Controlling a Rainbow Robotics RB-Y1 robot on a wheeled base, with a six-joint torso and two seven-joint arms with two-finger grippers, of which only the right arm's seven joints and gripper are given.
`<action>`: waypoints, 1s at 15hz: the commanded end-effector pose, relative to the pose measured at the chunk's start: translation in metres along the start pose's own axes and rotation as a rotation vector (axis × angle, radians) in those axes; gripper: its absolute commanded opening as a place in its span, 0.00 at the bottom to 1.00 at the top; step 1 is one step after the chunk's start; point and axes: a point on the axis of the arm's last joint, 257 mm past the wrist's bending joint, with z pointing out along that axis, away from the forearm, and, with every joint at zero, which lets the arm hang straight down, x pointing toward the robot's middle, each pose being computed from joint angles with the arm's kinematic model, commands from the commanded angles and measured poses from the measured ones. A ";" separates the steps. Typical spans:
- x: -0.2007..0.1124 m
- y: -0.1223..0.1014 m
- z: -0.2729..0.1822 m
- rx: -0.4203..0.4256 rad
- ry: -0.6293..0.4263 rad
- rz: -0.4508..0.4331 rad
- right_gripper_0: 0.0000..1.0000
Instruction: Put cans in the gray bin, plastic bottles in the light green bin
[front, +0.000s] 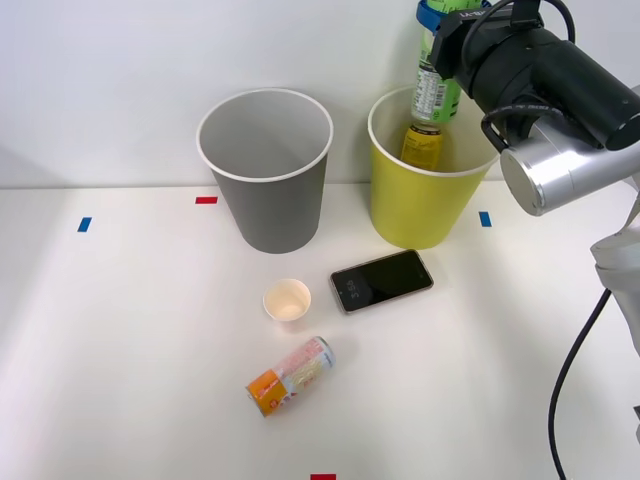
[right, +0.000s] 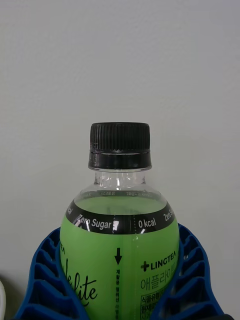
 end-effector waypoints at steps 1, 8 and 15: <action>0.000 -0.001 0.000 0.000 0.001 0.008 0.06; 0.002 0.013 -0.015 -0.123 -0.057 -0.022 0.82; 0.024 0.005 -0.118 -0.153 -0.034 -0.026 0.82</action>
